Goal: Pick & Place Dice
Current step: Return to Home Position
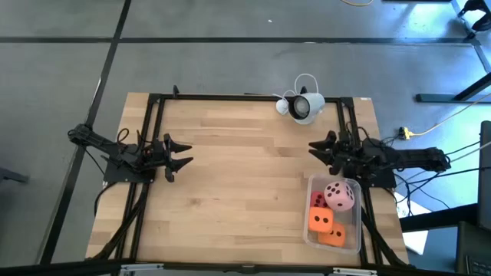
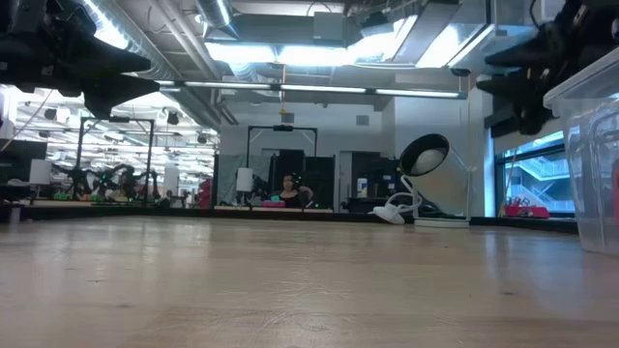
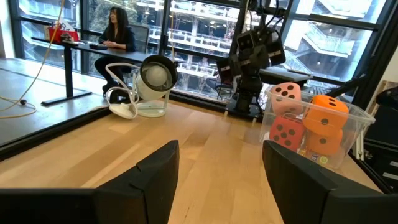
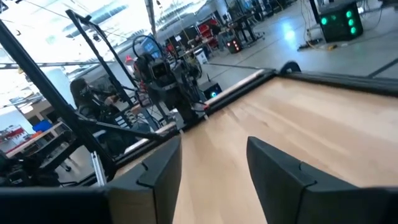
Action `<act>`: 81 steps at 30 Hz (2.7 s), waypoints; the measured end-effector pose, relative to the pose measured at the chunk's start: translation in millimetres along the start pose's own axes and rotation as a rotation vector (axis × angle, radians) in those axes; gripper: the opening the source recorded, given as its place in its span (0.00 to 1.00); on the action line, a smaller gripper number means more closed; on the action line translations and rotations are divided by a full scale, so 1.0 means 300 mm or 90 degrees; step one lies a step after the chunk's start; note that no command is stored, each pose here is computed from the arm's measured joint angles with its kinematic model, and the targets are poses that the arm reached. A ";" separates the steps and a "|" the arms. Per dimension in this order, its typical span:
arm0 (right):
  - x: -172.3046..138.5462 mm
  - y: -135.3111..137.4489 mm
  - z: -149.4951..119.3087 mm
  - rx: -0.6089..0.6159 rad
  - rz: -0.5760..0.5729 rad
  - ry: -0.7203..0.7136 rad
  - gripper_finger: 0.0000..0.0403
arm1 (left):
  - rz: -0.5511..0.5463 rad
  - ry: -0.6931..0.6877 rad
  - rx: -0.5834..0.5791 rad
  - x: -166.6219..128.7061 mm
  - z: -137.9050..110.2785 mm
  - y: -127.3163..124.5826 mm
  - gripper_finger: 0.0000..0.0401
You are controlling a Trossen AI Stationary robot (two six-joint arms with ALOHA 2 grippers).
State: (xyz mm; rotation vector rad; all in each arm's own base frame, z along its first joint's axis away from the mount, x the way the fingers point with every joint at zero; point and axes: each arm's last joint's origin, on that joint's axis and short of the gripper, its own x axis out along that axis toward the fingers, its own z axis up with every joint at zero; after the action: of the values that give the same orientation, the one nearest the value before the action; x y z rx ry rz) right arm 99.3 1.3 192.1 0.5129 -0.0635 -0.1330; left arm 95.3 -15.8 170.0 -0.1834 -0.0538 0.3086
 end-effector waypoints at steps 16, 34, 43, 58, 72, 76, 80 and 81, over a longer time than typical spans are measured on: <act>0.013 -0.041 -0.095 -0.013 0.010 0.084 0.30 | 0.000 0.000 0.000 0.000 0.000 0.000 0.56; 0.032 -0.057 -0.095 -0.276 -0.096 0.065 0.23 | 0.000 0.000 0.000 0.000 0.000 0.000 0.56; 0.034 -0.048 -0.095 -0.268 -0.044 0.072 0.23 | 0.000 0.000 0.000 0.000 0.000 0.000 0.56; 0.033 0.004 -0.023 -0.376 0.068 -0.083 0.23 | 0.000 0.000 0.000 0.000 0.000 0.000 0.56; 0.033 0.004 -0.024 -0.398 0.066 -0.082 0.23 | 0.000 0.000 0.000 0.000 0.000 0.000 0.56; 0.033 0.004 -0.024 -0.397 0.066 -0.082 0.23 | 0.000 0.000 0.000 0.000 0.000 0.000 0.56; 0.033 0.004 -0.024 -0.397 0.066 -0.082 0.23 | 0.000 0.000 0.000 0.000 0.000 0.000 0.56; 0.033 0.004 -0.023 -0.397 0.066 -0.082 0.23 | 0.000 0.000 0.000 0.000 0.000 0.000 0.56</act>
State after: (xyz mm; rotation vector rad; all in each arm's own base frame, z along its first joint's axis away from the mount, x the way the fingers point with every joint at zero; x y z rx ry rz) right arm 109.8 4.2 186.8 -0.1224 -0.1682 -0.0776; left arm 95.3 -15.8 170.1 -0.1839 -0.0543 0.3086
